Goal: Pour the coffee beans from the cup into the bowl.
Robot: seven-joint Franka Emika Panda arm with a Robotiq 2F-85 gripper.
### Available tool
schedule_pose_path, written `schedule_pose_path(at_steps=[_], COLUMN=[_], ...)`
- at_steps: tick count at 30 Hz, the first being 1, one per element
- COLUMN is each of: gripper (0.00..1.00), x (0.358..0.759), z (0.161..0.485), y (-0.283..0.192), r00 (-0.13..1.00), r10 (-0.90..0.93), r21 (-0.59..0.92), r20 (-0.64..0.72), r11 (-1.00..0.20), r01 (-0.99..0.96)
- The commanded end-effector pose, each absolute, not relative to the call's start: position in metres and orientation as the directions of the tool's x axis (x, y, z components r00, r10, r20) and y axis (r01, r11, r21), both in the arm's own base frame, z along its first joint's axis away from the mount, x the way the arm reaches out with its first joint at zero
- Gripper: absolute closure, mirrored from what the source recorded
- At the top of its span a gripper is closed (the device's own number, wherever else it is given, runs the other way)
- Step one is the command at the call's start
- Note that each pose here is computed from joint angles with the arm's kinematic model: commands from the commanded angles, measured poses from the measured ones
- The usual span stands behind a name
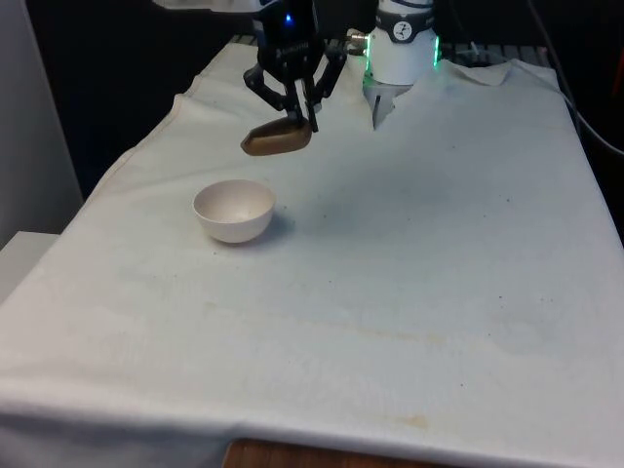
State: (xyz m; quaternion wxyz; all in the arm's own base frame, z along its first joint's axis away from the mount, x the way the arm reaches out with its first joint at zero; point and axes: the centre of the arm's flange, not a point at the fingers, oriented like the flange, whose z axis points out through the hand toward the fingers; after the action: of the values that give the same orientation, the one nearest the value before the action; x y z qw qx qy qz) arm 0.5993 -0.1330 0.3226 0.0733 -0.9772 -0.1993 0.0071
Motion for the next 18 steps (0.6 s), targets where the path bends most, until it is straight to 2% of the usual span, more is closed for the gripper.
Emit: schedule_pose_path(at_steps=[1, 18], gripper=[1.0, 1.0], x=[0.6003, 0.6013], z=[0.3212, 0.3164], y=[-0.1346, -0.14], r00=[0.924, 0.952], r10=[0.381, 0.301], r21=[-0.161, -0.22], r20=[0.017, 0.06], r11=[-0.911, -0.926], r01=[0.379, 0.307])
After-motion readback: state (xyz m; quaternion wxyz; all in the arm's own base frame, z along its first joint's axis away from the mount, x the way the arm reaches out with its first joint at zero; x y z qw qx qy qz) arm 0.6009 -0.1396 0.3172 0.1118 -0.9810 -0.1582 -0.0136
